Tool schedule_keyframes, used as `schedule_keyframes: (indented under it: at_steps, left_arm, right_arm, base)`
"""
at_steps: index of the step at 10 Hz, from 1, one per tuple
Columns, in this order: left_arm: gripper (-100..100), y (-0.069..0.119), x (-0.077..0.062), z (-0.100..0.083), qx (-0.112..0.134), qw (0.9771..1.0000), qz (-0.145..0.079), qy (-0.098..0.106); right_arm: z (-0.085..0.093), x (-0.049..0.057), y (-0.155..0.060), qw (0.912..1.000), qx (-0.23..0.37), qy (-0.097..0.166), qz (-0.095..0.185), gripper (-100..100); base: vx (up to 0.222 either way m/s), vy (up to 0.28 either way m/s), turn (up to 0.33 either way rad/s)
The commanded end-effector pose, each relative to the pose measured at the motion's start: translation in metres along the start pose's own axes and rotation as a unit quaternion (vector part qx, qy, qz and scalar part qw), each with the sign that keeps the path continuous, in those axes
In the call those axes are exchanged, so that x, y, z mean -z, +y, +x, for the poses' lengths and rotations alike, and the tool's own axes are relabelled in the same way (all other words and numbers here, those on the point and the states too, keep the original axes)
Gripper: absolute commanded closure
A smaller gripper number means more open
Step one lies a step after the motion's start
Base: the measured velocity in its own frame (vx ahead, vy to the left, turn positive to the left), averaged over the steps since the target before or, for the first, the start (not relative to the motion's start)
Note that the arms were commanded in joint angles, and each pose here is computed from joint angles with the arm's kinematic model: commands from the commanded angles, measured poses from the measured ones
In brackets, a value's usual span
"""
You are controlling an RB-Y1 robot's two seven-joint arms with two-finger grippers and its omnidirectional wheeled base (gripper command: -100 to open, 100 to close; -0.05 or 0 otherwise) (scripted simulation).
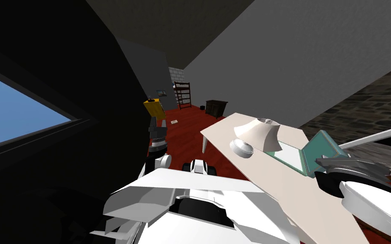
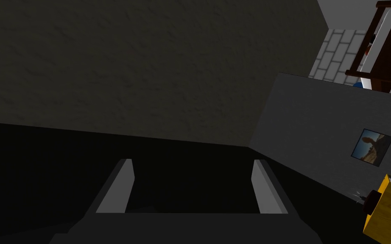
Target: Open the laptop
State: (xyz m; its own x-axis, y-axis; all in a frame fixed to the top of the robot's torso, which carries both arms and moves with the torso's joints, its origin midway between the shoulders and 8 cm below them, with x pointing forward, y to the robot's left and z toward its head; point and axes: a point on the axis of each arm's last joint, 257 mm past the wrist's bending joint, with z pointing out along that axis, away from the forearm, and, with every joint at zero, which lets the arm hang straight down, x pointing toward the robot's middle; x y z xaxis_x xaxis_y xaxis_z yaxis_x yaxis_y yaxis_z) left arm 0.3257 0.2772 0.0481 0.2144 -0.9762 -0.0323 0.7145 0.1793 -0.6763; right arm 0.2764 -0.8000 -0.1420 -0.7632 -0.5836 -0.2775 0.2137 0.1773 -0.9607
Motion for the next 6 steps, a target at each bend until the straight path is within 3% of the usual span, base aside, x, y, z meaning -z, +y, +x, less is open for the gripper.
schedule_keyframes:
  at_steps: [1, 2, 3, 6]
  left_arm:
    - [0, 0.000, 0.000, 0.000, 0.000, 1.0000, 0.000, 0.000]
    - [0, 0.000, 0.000, 0.000, 0.000, 1.0000, 0.000, 0.000]
    - [0, 0.000, 0.000, 0.000, 0.000, 1.0000, 0.000, 0.000]
    - [0, 0.000, 0.000, 0.000, 0.000, 1.0000, 0.000, 0.000]
  right_arm:
    - [0.002, 0.003, 0.002, 0.9998, 0.022, 0.000, 0.000, 100]
    - [0.010, 0.012, 0.012, 0.9977, 0.067, 0.006, 0.000, 100]
    - [0.010, 0.012, 0.012, 0.9977, 0.067, 0.006, 0.000, 100]
    - [0.021, 0.026, 0.027, 0.9915, 0.130, 0.013, 0.000, 100]
  base:
    - [0.041, 0.032, 0.016]
    - [0.072, 0.012, 0.077]
    - [0.075, 0.016, 0.042]
    - [0.057, 0.008, 0.024]
